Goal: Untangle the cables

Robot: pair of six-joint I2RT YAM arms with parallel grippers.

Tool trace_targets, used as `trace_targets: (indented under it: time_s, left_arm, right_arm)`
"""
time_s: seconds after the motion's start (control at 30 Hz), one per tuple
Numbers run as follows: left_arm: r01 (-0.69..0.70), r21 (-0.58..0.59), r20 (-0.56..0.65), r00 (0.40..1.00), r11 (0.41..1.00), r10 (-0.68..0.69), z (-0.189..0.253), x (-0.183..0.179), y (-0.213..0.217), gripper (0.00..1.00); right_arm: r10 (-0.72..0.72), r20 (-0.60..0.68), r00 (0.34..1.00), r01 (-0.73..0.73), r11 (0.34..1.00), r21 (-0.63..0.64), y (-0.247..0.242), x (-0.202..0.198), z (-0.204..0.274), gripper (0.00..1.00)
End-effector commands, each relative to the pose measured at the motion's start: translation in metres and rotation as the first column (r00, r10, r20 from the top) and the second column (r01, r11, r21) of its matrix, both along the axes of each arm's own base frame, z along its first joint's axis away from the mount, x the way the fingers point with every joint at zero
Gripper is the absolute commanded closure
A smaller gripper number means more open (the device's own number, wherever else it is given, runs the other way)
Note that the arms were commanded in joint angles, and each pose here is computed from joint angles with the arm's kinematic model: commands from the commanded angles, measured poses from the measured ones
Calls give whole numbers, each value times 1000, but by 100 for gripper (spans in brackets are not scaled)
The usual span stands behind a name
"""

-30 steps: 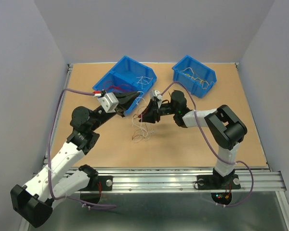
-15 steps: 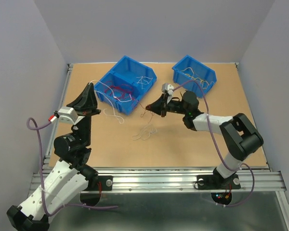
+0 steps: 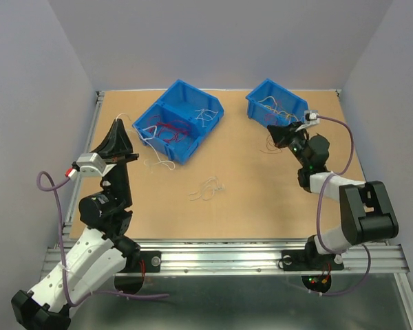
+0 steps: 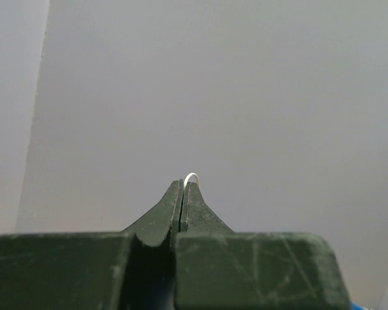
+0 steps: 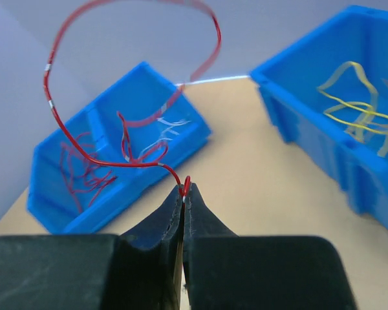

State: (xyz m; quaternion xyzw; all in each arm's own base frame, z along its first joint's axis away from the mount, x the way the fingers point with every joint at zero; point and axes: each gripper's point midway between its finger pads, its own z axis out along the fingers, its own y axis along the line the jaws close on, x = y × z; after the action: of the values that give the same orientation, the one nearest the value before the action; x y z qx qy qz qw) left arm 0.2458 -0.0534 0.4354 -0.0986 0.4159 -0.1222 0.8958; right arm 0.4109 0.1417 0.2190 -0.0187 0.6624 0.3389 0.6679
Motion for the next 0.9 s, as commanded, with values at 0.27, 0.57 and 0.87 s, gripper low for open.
trace_targets:
  time_s: [0.27, 0.57, 0.87]
  left_arm:
    - [98, 109, 82, 991, 989, -107, 13, -1, -30, 100]
    - [158, 241, -25, 987, 957, -157, 10, 43, -74, 100]
    - [142, 308, -113, 987, 941, -112, 6, 105, -107, 100]
  right_arm:
    - [386, 11, 922, -386, 922, -31, 31, -19, -4, 99]
    - [536, 38, 843, -532, 843, -83, 59, -45, 2, 99]
    - [569, 56, 820, -562, 820, -107, 73, -55, 5, 100]
